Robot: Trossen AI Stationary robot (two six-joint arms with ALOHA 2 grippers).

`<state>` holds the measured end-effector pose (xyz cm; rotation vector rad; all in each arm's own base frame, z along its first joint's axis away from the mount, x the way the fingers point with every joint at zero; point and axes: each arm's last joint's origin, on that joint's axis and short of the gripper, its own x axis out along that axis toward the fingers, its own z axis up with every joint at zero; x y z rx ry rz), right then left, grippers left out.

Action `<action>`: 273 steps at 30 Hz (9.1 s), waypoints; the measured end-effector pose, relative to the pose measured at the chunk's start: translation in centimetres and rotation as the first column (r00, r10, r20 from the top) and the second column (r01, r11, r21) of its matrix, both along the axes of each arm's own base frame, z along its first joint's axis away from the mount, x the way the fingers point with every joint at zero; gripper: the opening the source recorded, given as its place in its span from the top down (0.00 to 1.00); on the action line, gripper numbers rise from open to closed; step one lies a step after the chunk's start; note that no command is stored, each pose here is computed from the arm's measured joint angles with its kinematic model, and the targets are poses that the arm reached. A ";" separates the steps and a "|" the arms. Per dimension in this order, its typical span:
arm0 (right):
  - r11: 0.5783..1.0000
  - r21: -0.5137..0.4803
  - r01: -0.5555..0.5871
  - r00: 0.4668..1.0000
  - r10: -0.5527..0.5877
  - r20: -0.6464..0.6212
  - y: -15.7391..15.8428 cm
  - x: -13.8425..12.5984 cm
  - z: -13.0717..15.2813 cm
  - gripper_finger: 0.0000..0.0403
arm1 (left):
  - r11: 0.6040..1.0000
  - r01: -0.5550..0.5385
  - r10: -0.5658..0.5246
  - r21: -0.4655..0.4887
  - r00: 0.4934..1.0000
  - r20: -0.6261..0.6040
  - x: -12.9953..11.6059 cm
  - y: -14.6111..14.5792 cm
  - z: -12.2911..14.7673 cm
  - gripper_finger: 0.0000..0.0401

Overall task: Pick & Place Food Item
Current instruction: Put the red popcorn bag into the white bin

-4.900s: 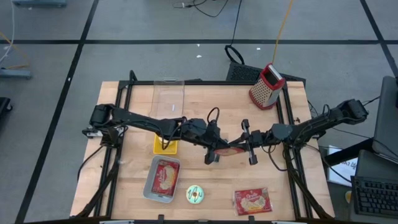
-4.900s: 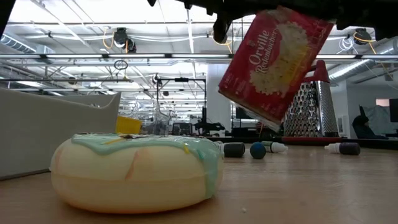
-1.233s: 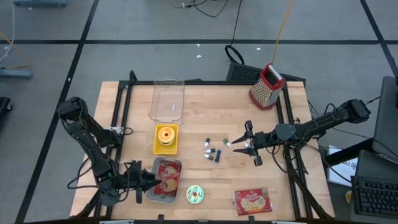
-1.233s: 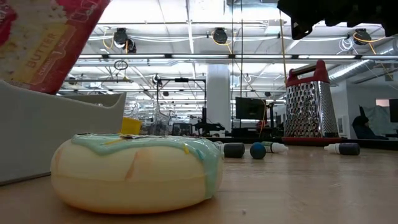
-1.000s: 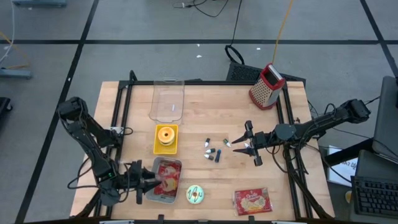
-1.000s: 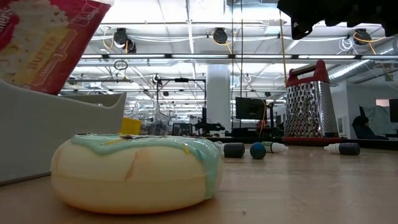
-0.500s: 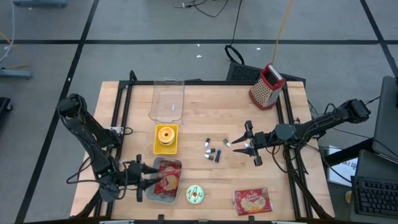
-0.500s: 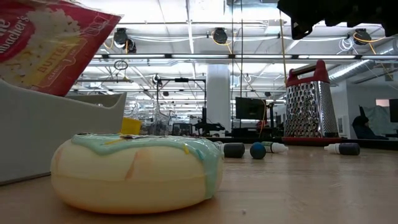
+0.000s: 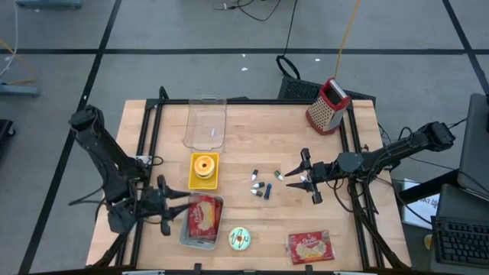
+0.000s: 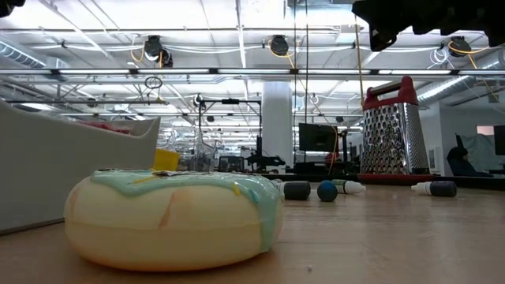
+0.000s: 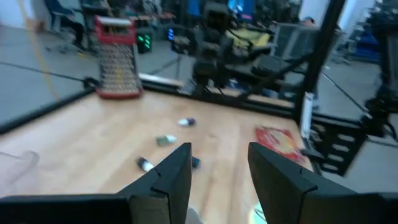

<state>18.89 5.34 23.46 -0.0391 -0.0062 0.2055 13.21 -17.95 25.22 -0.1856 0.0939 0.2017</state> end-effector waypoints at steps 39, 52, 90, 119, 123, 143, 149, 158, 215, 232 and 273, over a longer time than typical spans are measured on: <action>0.837 0.154 -0.525 0.850 0.507 0.141 3.6 -1.0 1.3 0.66 | 0.987 0.160 -0.159 0.007 0.983 0.093 6.5 9.8 -0.1 0.61; 0.922 0.386 -0.040 0.646 0.319 -0.694 8.2 -2.8 -4.7 0.38 | 0.996 0.022 -0.008 -0.083 0.987 0.163 6.1 12.9 -2.8 0.61; 0.648 0.653 0.392 0.282 0.592 -0.755 7.6 -8.6 -12.8 0.60 | 0.996 0.011 -0.001 -0.088 0.994 0.112 6.2 13.1 -3.3 0.61; 0.658 0.652 0.377 0.385 0.529 -0.756 7.5 -8.2 -13.0 0.66 | 0.997 0.009 0.000 -0.079 0.994 0.111 6.2 13.1 -3.3 0.61; 0.673 0.628 0.391 0.368 0.511 -0.777 7.5 -8.2 -13.4 0.56 | 0.997 0.009 0.000 -0.079 0.994 0.111 6.2 13.1 -3.3 0.61; 0.646 0.672 0.361 0.296 0.604 -0.740 8.4 -7.9 -13.9 0.56 | 0.997 0.008 0.001 -0.080 0.994 0.112 6.2 13.1 -3.3 0.61; 0.683 0.638 0.356 0.257 0.585 -0.770 8.2 -8.2 -14.3 0.68 | 0.997 0.008 0.001 -0.079 0.994 0.112 6.2 13.1 -3.3 0.61; 0.718 0.628 0.301 0.259 0.573 -0.778 8.1 -8.3 -14.4 0.94 | 0.998 0.001 0.007 -0.067 0.994 0.110 6.2 13.2 -3.3 0.61; 0.637 0.630 0.443 0.626 0.284 -0.727 3.7 -4.2 -12.6 0.28 | 0.993 -0.016 0.030 -0.113 0.992 0.124 6.3 13.6 -3.3 0.61; 0.585 0.647 0.490 0.593 0.321 -0.739 4.6 -2.8 -14.3 0.33 | 0.993 -0.016 0.030 -0.113 0.992 0.124 6.3 13.6 -3.3 0.61; 0.837 0.541 0.089 0.738 0.309 -0.600 5.2 2.2 -12.2 0.33 | 0.994 -0.016 0.029 -0.106 0.992 0.123 6.3 13.6 -3.3 0.61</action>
